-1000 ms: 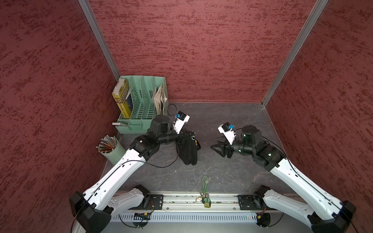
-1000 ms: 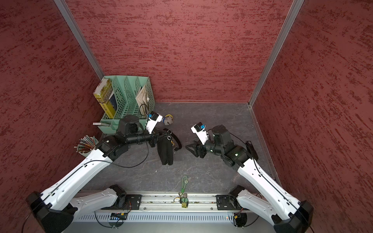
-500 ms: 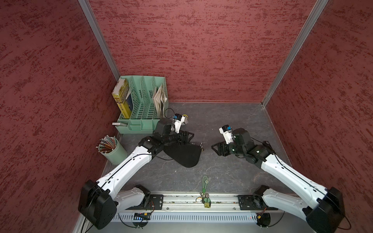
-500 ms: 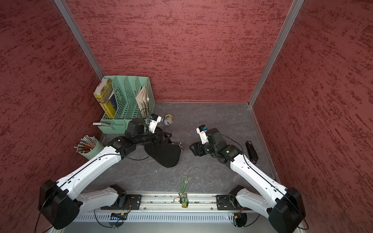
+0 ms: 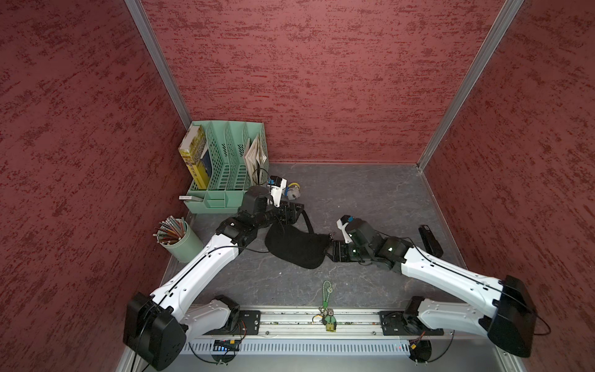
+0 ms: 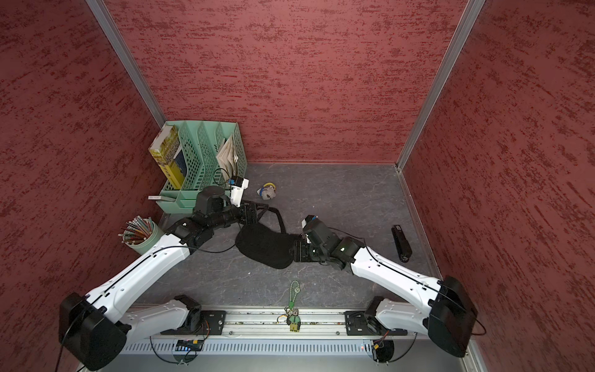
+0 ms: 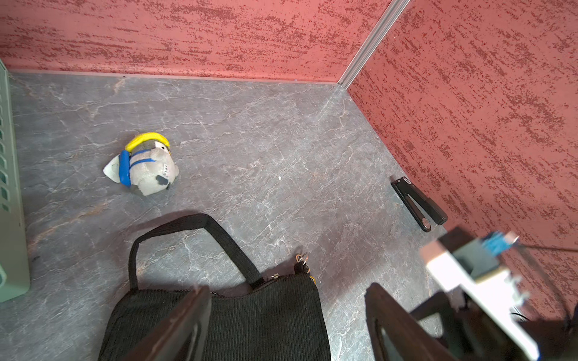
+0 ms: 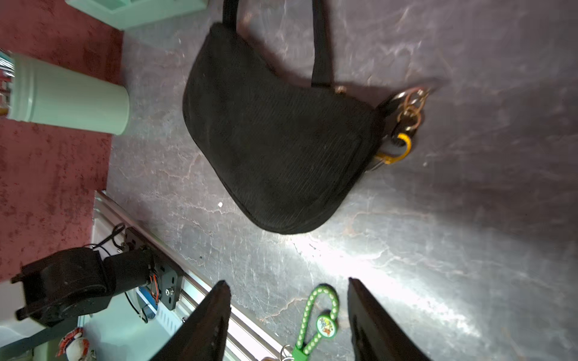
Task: Remove the decoration from the bag
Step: Place the bag at the center of the board, then reset both arms
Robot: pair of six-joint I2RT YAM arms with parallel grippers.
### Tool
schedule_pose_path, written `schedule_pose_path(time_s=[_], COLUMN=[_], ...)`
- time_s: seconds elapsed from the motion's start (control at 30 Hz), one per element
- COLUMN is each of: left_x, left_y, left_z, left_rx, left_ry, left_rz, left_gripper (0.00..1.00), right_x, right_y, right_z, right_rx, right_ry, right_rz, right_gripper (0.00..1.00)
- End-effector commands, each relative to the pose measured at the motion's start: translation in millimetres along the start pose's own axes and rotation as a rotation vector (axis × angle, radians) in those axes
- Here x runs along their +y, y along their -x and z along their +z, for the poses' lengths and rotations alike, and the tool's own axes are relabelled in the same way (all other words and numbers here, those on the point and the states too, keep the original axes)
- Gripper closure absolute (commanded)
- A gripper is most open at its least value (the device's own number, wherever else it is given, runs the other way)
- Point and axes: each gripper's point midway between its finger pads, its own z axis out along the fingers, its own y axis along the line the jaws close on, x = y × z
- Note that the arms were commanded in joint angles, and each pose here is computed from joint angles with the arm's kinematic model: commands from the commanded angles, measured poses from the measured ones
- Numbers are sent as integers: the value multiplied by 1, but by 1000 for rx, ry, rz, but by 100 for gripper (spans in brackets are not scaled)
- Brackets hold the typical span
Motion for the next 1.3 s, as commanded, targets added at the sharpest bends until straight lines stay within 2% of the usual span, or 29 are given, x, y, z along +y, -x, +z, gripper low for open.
schedule_pose_path(time_s=[0.0, 0.1, 0.2, 0.33, 0.4, 0.5, 0.73, 0.87, 1.03, 1.1, 1.17, 1.27], left_x=[-2, 5, 16, 36, 58, 106, 193, 227, 242, 248, 255, 262], left_y=[14, 10, 11, 6, 2, -4, -19, -29, -25, -25, -29, -36], left_z=[-8, -10, -14, -17, -18, -28, -61, -75, -91, -96, -93, -85], left_rx=[-66, -83, -116, -164, -197, -252, -343, -390, -458, -486, -480, -471], left_ry=[-9, 14, 47, 100, 189, 416, 722, 840, 916, 930, 928, 925], left_rz=[7, -1, -14, -20, -26, -64, -142, -102, -24, -17, -12, 13], left_gripper=[19, 19, 19, 18, 13, 0, 0, 0, 0, 0, 0, 0], right_x=[-12, -8, -7, -14, -21, -37, -104, -145, -180, -189, -192, -217], right_y=[-19, -30, -31, -12, 4, 38, 110, 137, 156, 164, 174, 181], right_z=[22, 38, 44, 28, 9, -23, -77, -94, -105, -112, -116, -118], right_rx=[17, 35, 28, -60, -134, -274, -496, -631, -804, -834, -882, -918], right_ry=[-109, -143, -141, -212, -266, -339, -514, -587, -638, -672, -692, -726], right_rz=[90, 84, 82, 21, -24, -100, -155, -168, -221, -240, -286, -246], right_gripper=[38, 37, 32, 24, 19, 11, 2, 2, 2, 2, 2, 2])
